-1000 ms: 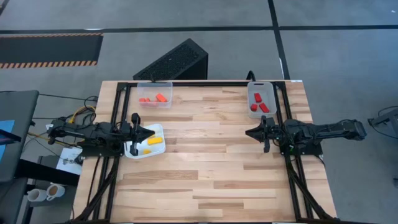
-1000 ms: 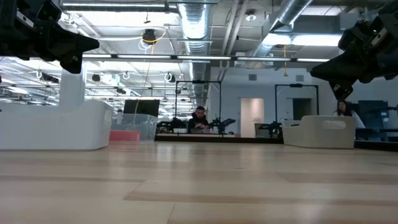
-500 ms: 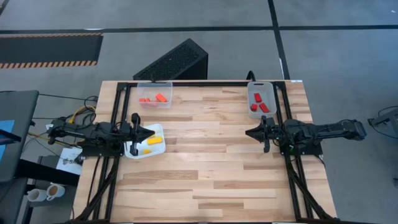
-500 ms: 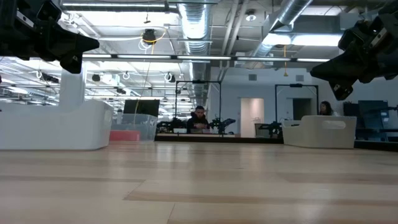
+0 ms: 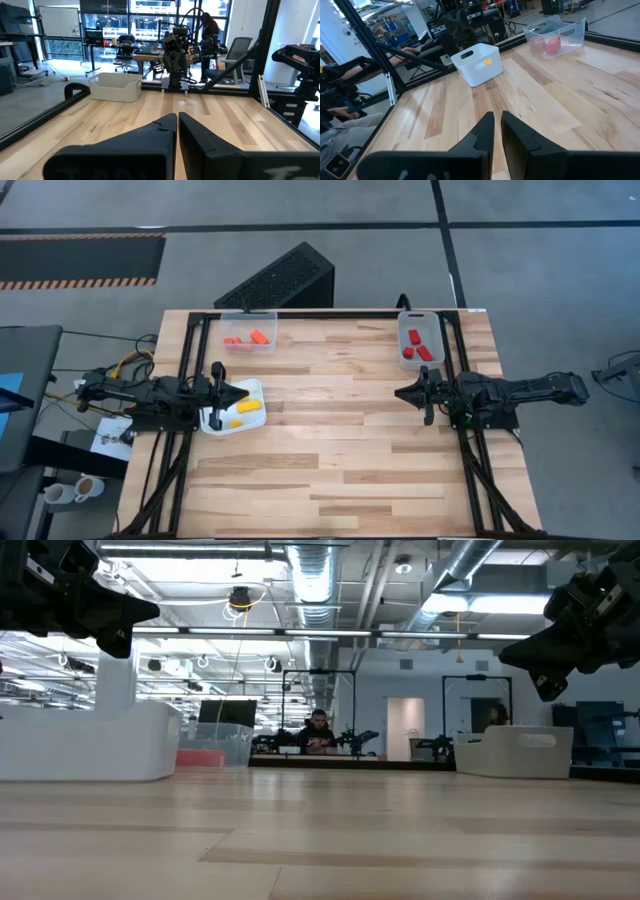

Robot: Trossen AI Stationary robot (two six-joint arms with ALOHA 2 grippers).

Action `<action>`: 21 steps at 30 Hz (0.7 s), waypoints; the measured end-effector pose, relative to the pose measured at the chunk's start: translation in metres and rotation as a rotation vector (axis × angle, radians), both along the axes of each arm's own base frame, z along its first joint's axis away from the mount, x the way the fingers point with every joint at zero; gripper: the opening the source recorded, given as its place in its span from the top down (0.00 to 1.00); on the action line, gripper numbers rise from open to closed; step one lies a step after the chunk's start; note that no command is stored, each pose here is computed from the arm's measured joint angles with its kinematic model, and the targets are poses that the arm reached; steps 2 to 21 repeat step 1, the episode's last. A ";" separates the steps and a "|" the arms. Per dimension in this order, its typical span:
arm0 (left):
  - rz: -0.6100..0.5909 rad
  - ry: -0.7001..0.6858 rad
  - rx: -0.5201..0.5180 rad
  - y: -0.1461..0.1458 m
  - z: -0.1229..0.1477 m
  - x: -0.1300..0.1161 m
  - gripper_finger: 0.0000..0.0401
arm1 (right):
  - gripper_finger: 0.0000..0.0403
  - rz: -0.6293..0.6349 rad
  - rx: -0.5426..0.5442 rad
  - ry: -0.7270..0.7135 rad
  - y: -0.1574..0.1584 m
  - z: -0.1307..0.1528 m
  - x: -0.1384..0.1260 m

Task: Sort & place blocks by color
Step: Return to Home Position

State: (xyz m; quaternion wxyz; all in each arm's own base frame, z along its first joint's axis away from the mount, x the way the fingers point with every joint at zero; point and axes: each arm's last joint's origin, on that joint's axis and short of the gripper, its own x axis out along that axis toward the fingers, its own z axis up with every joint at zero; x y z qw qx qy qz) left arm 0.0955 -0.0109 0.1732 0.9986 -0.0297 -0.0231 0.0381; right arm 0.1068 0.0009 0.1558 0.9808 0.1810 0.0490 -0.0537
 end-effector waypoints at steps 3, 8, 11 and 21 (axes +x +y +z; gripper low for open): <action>0.000 0.000 0.000 0.000 0.000 0.000 0.99 | 0.86 0.000 0.000 0.000 0.000 0.000 0.000; 0.000 0.000 0.000 0.000 0.000 0.000 0.99 | 0.86 0.000 0.000 0.000 0.000 0.000 0.000; 0.000 0.000 0.000 0.000 0.000 0.000 0.99 | 0.86 0.000 0.000 0.000 0.000 0.000 0.000; 0.000 0.000 0.000 0.000 0.000 0.000 0.99 | 0.86 0.000 0.000 0.000 0.000 0.000 0.000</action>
